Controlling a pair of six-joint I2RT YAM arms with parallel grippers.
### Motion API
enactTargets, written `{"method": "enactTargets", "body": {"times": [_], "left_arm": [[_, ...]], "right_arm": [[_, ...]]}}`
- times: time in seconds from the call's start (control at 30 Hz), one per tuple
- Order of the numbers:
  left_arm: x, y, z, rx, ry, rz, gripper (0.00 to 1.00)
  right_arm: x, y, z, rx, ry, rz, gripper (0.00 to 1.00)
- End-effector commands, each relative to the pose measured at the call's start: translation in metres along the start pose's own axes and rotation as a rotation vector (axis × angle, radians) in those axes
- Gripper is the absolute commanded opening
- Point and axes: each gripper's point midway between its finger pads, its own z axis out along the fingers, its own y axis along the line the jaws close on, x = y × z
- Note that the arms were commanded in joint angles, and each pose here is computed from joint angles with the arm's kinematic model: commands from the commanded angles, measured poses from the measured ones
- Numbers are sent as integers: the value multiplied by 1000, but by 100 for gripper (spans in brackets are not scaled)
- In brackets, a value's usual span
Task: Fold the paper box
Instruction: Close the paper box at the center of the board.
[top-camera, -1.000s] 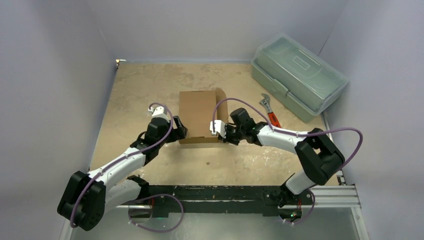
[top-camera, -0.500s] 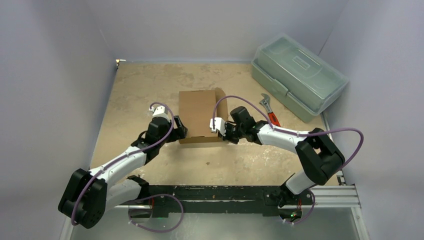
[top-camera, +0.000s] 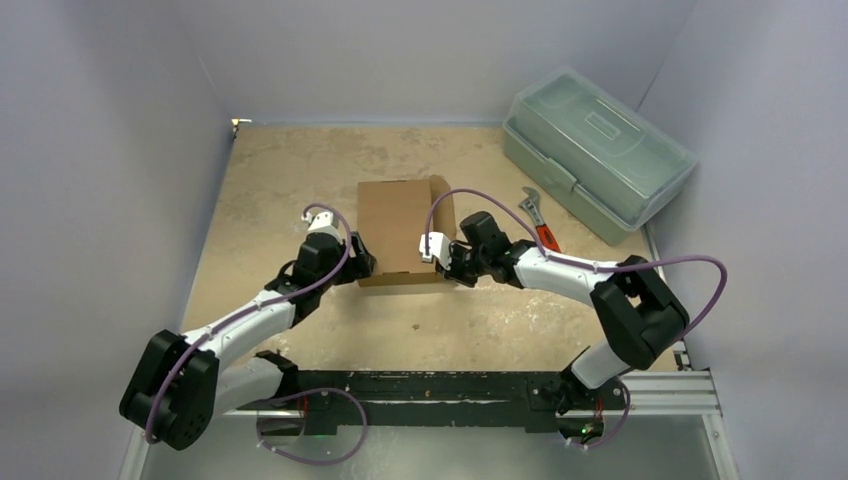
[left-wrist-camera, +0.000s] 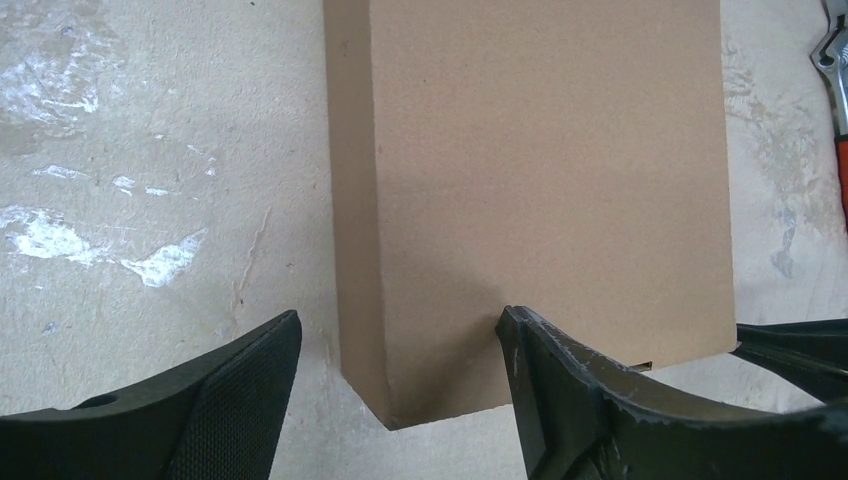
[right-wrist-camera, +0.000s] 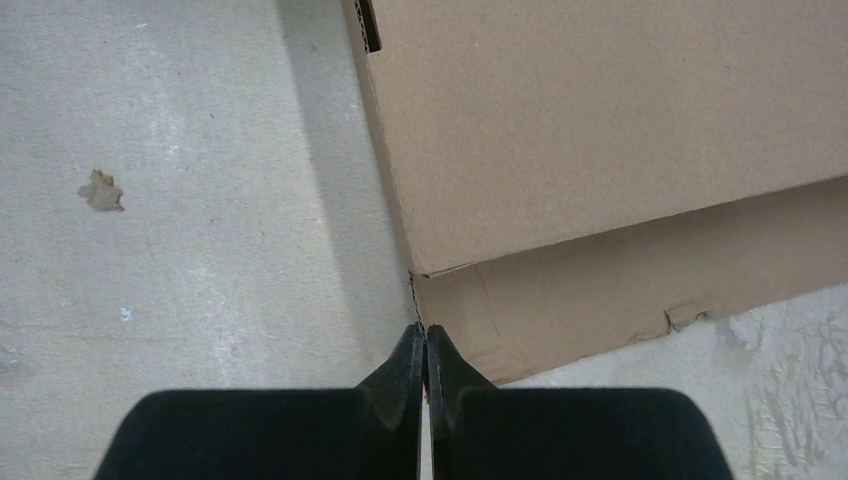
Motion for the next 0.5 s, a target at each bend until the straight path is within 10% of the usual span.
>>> {"method": "enactTargets", "body": {"times": [0.0, 0.47], "left_arm": [[-22, -16, 1, 50, -50, 23, 72], [-14, -21, 8, 78, -13, 33, 67]], "right_arm": [[-19, -18, -1, 55, -35, 25, 0], [-24, -21, 1, 49, -44, 29, 0]]}}
